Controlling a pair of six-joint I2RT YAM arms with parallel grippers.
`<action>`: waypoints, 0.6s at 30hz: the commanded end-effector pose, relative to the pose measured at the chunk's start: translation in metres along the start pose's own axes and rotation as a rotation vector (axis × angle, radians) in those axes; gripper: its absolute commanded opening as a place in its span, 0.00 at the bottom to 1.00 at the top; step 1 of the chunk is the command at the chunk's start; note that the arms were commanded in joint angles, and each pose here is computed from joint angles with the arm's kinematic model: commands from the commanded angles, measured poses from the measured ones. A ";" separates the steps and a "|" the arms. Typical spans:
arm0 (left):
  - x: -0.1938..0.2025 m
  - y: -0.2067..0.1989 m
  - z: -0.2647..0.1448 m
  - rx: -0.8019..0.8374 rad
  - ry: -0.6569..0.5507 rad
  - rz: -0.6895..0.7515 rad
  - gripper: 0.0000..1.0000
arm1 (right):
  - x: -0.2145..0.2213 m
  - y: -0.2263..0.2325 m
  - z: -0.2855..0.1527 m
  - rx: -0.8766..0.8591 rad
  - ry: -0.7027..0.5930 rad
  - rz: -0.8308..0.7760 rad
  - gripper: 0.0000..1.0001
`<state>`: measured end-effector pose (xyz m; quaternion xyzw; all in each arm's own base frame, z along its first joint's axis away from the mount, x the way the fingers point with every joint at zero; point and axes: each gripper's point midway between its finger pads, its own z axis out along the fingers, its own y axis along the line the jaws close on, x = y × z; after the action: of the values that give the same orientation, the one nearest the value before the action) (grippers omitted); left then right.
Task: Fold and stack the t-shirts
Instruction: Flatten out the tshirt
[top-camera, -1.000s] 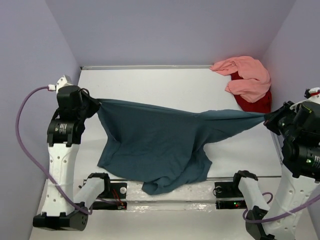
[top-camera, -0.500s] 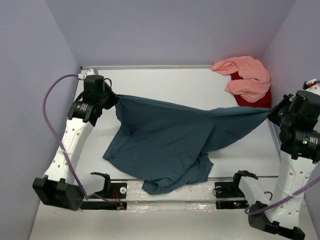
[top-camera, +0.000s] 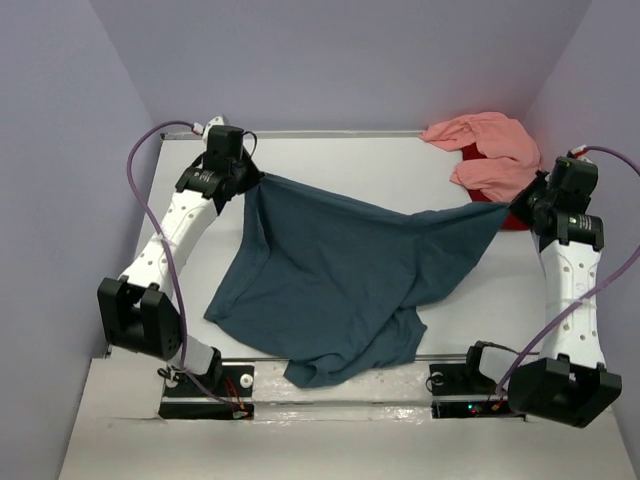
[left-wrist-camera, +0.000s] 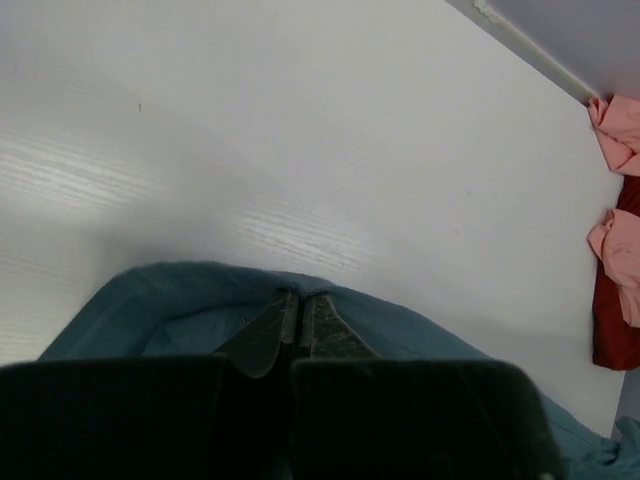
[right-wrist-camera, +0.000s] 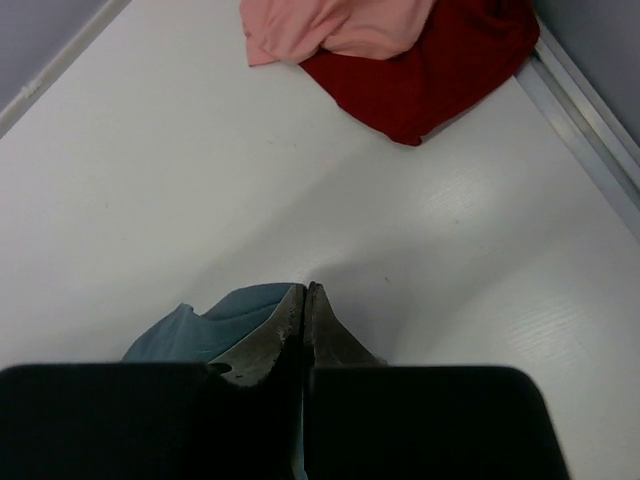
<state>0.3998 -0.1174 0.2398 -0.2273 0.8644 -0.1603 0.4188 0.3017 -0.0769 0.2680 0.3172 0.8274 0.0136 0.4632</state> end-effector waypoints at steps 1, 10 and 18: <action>-0.047 -0.025 0.009 0.029 -0.146 0.028 0.00 | -0.032 0.039 0.028 -0.160 -0.091 0.022 0.00; -0.065 -0.046 0.076 0.005 -0.142 0.044 0.00 | -0.042 0.064 0.106 -0.227 -0.018 -0.019 0.00; -0.079 -0.068 0.122 0.030 -0.131 0.064 0.00 | -0.056 0.096 0.151 -0.329 0.019 -0.068 0.00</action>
<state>0.5398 -0.1453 0.2059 -0.2128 0.8659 -0.1311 0.4333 0.4515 -0.0758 0.2000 0.2665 0.8597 0.1136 0.4207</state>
